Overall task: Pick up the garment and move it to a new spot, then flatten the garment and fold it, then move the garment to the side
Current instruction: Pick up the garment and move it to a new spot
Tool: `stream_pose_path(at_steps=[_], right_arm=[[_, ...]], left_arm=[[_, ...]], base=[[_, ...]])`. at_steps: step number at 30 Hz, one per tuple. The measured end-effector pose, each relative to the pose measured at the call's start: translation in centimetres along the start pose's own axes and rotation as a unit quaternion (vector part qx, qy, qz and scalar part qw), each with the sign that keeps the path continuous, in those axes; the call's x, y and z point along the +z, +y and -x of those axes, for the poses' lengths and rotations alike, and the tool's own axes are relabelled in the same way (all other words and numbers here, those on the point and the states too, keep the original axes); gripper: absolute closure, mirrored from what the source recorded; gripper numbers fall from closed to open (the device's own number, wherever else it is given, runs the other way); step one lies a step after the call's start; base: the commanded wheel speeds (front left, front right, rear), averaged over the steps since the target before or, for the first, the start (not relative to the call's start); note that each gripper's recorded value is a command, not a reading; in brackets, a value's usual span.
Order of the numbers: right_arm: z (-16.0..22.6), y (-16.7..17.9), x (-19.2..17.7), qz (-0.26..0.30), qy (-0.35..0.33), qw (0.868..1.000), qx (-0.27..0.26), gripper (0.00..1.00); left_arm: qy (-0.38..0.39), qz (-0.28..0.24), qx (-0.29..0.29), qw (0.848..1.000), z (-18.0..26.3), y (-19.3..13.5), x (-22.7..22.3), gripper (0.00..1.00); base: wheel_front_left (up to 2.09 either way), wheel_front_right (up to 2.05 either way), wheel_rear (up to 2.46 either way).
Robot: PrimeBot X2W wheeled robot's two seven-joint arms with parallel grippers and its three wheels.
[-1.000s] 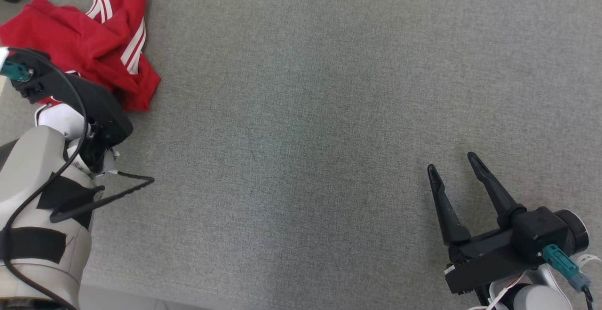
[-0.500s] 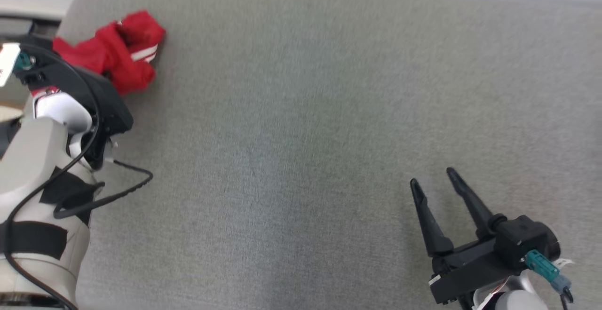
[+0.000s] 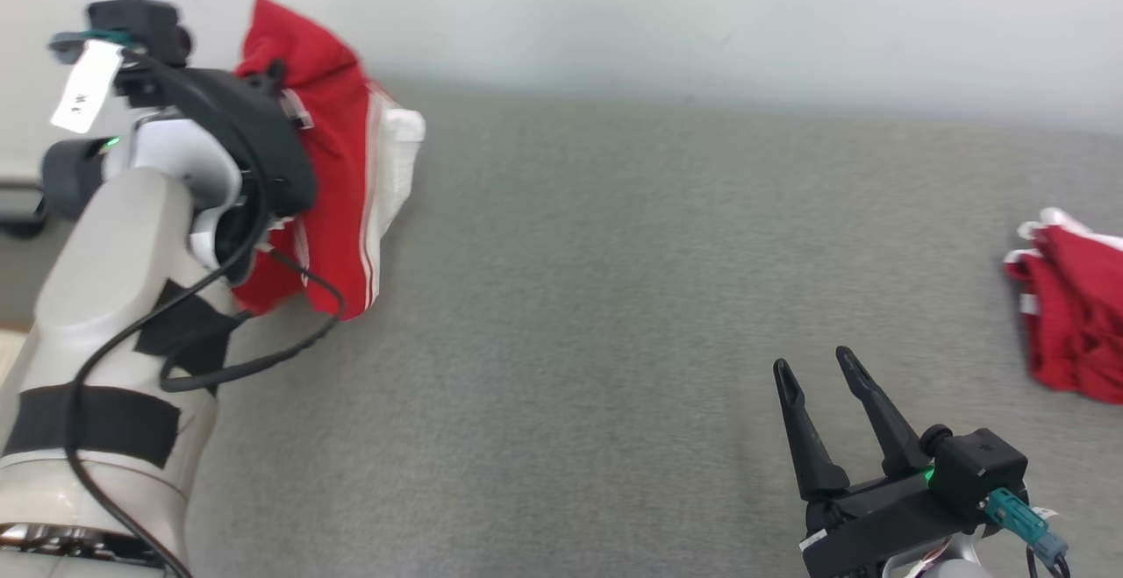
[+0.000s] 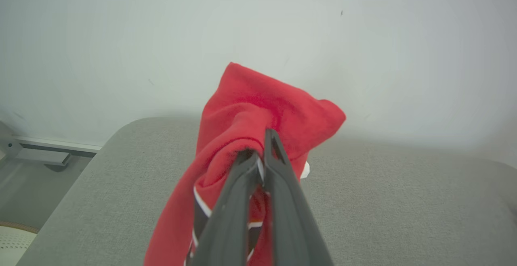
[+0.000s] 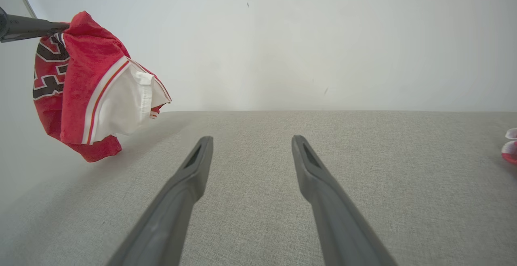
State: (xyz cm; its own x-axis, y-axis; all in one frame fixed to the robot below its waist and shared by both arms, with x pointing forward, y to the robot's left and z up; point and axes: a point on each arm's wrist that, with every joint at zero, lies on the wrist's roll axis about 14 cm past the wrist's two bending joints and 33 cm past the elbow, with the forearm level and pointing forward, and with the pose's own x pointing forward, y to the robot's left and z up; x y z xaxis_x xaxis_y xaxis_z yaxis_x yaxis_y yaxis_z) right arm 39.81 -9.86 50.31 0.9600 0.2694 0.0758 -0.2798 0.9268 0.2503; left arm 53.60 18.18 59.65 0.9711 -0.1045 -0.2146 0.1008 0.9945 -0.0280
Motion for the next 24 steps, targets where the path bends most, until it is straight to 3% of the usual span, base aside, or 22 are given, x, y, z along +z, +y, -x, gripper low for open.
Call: stream_pose_path(at_steps=[11, 20, 24], right_arm=[[2.6, -2.3, 2.7, 0.006, -0.040, 0.998, -0.043, 0.00], [3.8, -4.3, 4.0, 0.014, -0.059, 0.995, -0.078, 0.00], [4.5, -5.6, 4.2, 0.019, -0.062, 0.993, -0.099, 0.00]], left_arm=[[-0.062, -0.035, -0.129, 0.989, 0.4, -11.0, 4.9, 1.00], [-0.088, -0.074, -0.227, 0.967, 0.9, -19.5, 5.7, 1.00], [-0.067, -0.083, -0.267, 0.958, 1.0, -22.8, 3.9, 1.00]], base=[[0.00, 0.00, 0.00], [0.00, 0.00, 0.00], [0.00, 0.00, 0.00]])
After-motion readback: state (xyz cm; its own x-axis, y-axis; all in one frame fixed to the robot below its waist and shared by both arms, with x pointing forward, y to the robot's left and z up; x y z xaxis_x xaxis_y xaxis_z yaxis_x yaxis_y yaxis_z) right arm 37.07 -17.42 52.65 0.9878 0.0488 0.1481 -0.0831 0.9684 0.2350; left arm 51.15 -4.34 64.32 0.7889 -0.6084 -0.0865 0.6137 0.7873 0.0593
